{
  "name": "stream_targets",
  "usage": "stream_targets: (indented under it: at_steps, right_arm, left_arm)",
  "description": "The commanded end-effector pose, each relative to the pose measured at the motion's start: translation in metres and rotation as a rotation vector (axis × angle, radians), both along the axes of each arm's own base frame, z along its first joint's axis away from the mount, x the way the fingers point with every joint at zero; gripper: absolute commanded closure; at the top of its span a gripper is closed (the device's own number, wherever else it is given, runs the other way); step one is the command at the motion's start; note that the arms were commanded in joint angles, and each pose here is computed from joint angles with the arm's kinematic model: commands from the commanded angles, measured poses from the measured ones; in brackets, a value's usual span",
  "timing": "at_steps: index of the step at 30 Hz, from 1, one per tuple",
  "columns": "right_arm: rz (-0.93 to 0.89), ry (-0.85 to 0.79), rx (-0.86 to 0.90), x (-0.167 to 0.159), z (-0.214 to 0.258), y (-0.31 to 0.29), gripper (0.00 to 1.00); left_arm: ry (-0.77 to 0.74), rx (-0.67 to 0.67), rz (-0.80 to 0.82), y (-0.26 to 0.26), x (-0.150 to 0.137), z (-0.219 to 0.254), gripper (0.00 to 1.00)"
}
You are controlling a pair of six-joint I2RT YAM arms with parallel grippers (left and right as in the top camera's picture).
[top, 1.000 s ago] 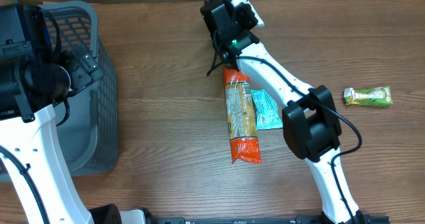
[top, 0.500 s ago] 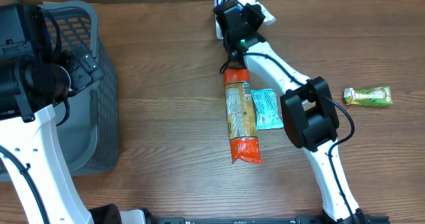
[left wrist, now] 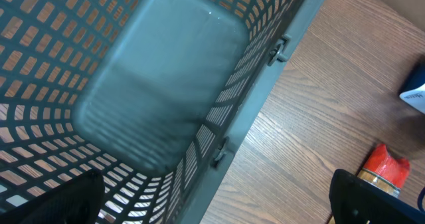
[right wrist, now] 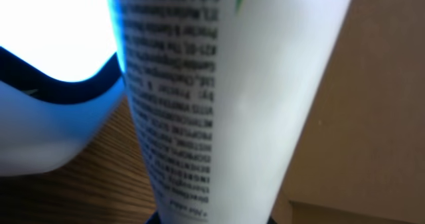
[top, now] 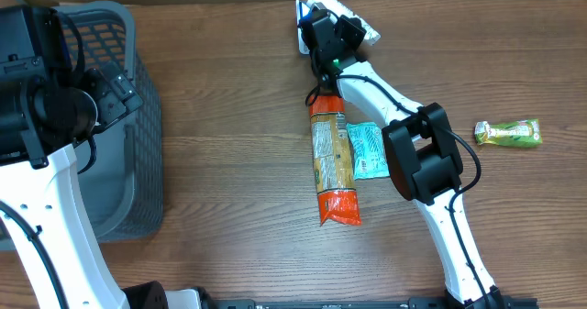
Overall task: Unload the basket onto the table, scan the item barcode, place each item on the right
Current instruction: 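Carry the white tube right and set it beside the green bar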
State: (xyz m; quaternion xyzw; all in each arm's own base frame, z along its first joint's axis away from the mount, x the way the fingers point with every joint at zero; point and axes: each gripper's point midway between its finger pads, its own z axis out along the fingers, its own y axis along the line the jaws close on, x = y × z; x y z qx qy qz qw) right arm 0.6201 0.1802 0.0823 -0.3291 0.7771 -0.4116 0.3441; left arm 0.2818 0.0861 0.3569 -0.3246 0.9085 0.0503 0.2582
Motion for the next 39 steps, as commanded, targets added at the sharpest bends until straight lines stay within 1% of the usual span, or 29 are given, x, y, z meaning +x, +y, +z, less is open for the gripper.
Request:
stream_targets:
  at_steps: [1,7,9,12,14,17,20,23,26,27,29,31,33,36,39]
  right_arm:
    - [-0.011,-0.058,0.032,0.003,0.023,0.003,0.96]
    - [-0.011,-0.059,0.029,0.002,0.023,0.005,0.96]
    - [-0.036,-0.08,0.013,0.001,0.028,0.003,0.96]
    - [-0.096,-0.139,-0.018,-0.004,0.043,0.001,0.96]
    - [-0.099,-0.151,-0.019,-0.009,0.056,0.005,0.96]
    - [-0.072,-0.159,0.04,-0.02,0.087,0.016,0.96]
    - [-0.025,-0.161,0.196,-0.037,0.131,0.027,0.96]
    - [0.028,-0.125,0.4,-0.064,0.173,0.035,0.96]
    - [0.082,-0.022,0.68,-0.107,0.207,0.047,0.96]
    - [0.09,0.035,0.801,-0.126,0.22,0.048,0.96]
    - [0.067,0.108,0.941,-0.151,0.234,0.04,0.96]
    - [-0.008,0.162,1.033,-0.17,0.239,0.021,0.96]
    - [-0.163,0.192,1.099,-0.185,0.234,-0.01,0.96]
    - [-0.494,0.211,1.169,-0.201,0.209,-0.068,0.96]
    - [-0.817,0.175,1.234,-0.209,0.175,-0.121,0.96]
  left_arm:
    - [0.004,0.017,0.002,0.004,-0.001,0.001,0.0]
    - [0.004,0.017,0.002,0.004,-0.001,0.001,0.0]
    - [0.004,0.017,0.002,0.004,-0.001,0.001,0.01]
    - [0.005,0.017,0.002,0.004,-0.001,0.0,0.0]
    - [0.004,0.017,0.002,0.004,-0.001,0.001,0.01]
    - [0.005,0.017,0.002,0.004,-0.001,0.0,0.0]
    - [0.004,0.017,0.002,0.004,-0.001,0.001,0.0]
    - [0.005,0.017,0.002,0.004,-0.001,0.0,0.0]
    - [0.004,0.017,0.002,0.004,-0.001,0.001,0.0]
    - [0.004,0.017,0.002,0.004,-0.001,0.001,0.01]
    - [0.005,0.017,0.002,0.004,-0.001,0.0,0.0]
    - [0.004,0.017,0.002,0.004,-0.001,0.001,0.0]
    - [0.004,0.017,0.002,0.004,-0.001,0.001,0.0]
    - [0.004,0.017,0.002,0.004,-0.001,0.001,0.0]
    - [0.005,0.017,0.002,0.004,-0.001,0.0,0.01]
